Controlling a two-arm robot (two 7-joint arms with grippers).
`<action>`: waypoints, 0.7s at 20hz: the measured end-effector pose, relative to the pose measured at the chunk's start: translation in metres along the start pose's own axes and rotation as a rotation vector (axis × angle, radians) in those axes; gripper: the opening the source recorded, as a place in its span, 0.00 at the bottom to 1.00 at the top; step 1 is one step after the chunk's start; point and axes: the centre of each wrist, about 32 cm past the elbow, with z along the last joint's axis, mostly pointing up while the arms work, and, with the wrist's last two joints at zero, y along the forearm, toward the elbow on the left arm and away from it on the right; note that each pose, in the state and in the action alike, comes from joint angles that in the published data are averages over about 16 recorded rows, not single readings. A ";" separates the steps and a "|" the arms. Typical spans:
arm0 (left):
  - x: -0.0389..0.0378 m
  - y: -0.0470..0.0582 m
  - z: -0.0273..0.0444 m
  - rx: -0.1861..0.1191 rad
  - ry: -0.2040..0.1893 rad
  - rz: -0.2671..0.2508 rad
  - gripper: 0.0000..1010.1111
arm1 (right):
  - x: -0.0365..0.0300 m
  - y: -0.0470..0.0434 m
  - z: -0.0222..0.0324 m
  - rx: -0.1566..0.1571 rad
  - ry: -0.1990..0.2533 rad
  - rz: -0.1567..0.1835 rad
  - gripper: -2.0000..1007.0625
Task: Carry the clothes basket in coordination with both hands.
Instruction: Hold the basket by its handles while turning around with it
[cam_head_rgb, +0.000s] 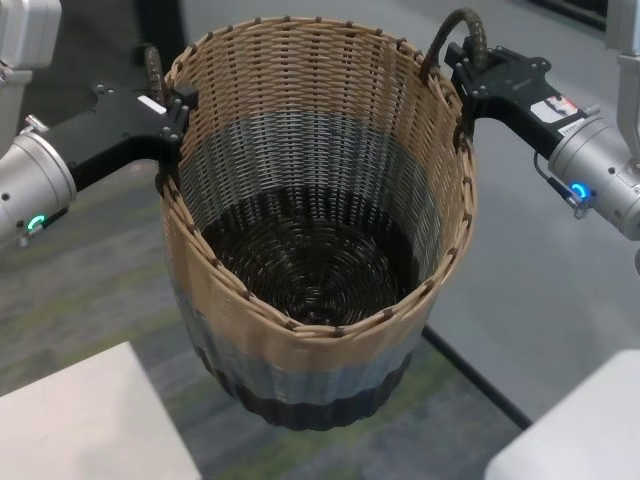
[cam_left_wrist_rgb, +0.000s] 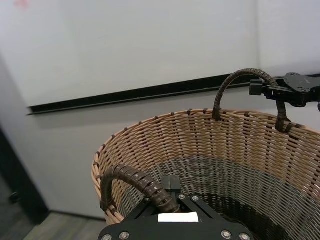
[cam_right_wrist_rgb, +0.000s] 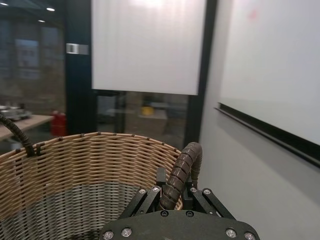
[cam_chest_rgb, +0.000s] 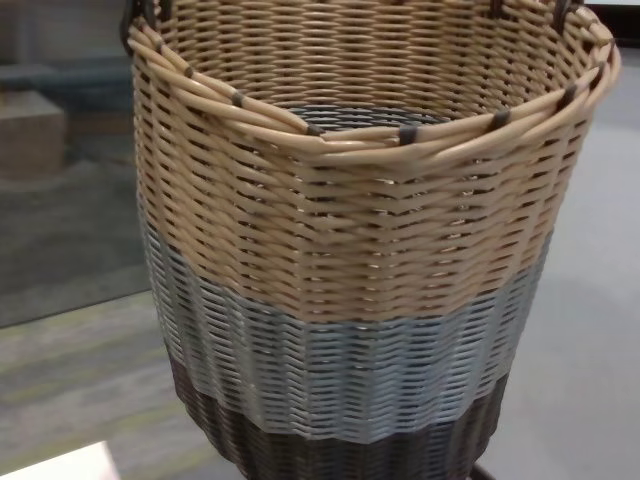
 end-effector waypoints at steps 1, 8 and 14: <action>0.0000 0.000 0.0000 0.000 0.000 0.000 0.00 | 0.0000 0.0000 0.0000 0.000 0.000 0.000 0.17; 0.0000 0.000 0.0000 0.000 0.000 0.000 0.00 | 0.0000 0.0000 0.0000 0.000 0.000 0.000 0.17; 0.0000 0.000 0.0000 0.000 0.000 0.000 0.00 | 0.0000 0.0000 0.0000 0.000 0.000 0.000 0.17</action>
